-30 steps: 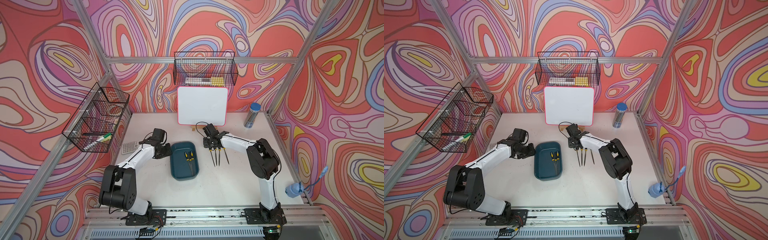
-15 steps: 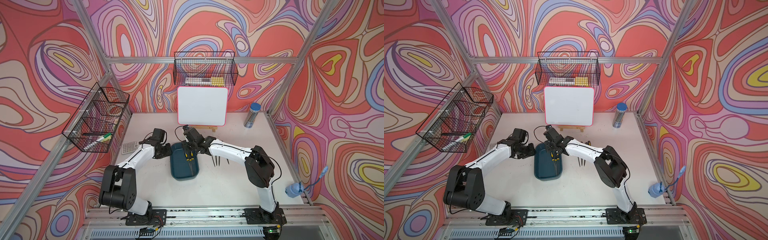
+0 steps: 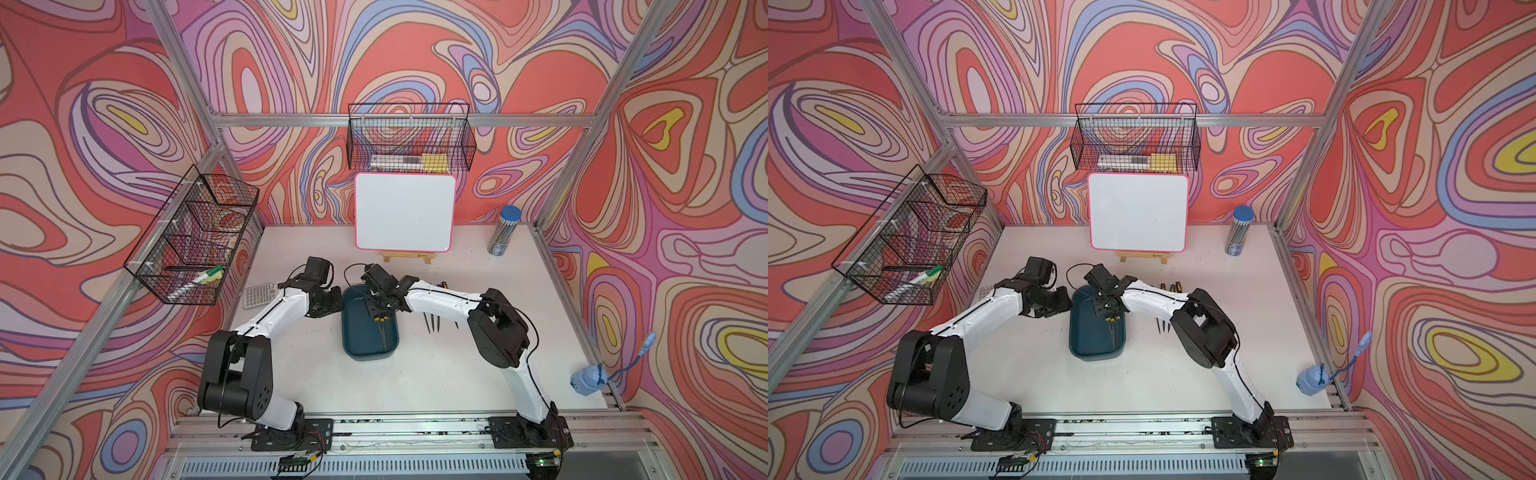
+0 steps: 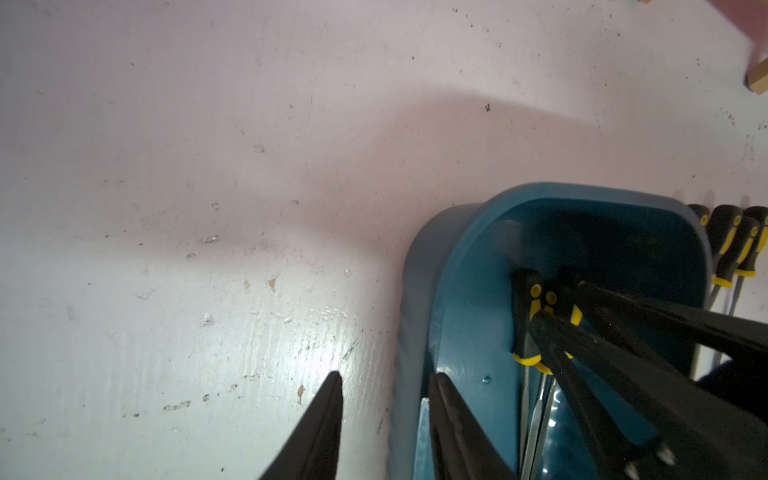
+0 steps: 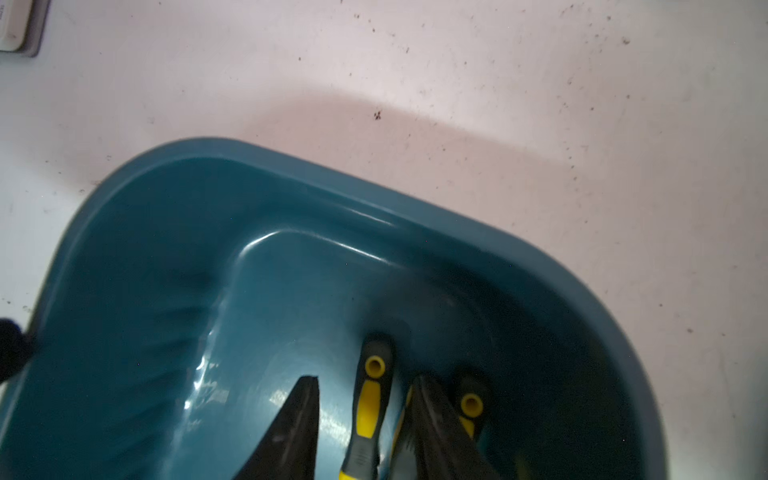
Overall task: Take the file tool out of the storage box
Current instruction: Pick up the file tool from the storage box.
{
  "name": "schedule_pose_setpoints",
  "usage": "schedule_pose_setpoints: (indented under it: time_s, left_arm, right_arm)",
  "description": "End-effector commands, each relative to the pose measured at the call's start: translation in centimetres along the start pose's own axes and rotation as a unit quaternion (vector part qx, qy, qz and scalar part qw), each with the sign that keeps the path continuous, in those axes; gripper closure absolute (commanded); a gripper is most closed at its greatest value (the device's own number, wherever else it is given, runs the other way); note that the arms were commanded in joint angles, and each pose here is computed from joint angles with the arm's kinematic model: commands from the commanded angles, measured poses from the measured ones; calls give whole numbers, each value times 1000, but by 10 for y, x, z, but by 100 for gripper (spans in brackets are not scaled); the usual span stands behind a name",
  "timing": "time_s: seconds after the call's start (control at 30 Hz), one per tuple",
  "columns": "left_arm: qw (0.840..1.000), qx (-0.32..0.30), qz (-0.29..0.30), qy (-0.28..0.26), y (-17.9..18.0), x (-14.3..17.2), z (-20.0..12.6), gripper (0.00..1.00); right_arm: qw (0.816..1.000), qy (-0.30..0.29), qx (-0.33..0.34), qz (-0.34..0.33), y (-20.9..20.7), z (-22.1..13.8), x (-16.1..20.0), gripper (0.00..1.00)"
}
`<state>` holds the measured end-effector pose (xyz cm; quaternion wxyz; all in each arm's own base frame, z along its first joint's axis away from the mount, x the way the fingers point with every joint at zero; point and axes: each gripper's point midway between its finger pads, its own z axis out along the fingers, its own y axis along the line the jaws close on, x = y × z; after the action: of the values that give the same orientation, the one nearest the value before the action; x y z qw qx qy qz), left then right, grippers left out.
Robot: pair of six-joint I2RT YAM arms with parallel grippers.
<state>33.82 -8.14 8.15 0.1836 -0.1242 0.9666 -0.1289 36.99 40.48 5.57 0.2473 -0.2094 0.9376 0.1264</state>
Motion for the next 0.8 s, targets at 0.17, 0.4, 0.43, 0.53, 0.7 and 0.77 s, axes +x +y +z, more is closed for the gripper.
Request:
schedule_pose_setpoints:
  time_s: [0.17,0.4,0.43,0.53,0.7,0.77]
  left_arm:
    - [1000,-7,-4,9,4,2,0,61]
    - [1000,-8,-4,9,4,2,0,61]
    - [1000,-9,-4,10,5,2,0,61]
    - [1000,-11,-3,11,6,4,1,61]
    - [1000,-12,-3,11,7,5,1,61]
    - [1000,-14,-3,11,8,5,0,61]
  right_arm:
    - [999,33,14,-12,-1,13,9,61]
    - [999,42,12,-22,5,21,12,61]
    - [999,44,15,-22,5,22,13,61]
    - [998,46,19,-23,3,23,14,61]
    - [998,53,15,-26,6,26,16,67]
    - [998,55,14,-28,8,27,17,71]
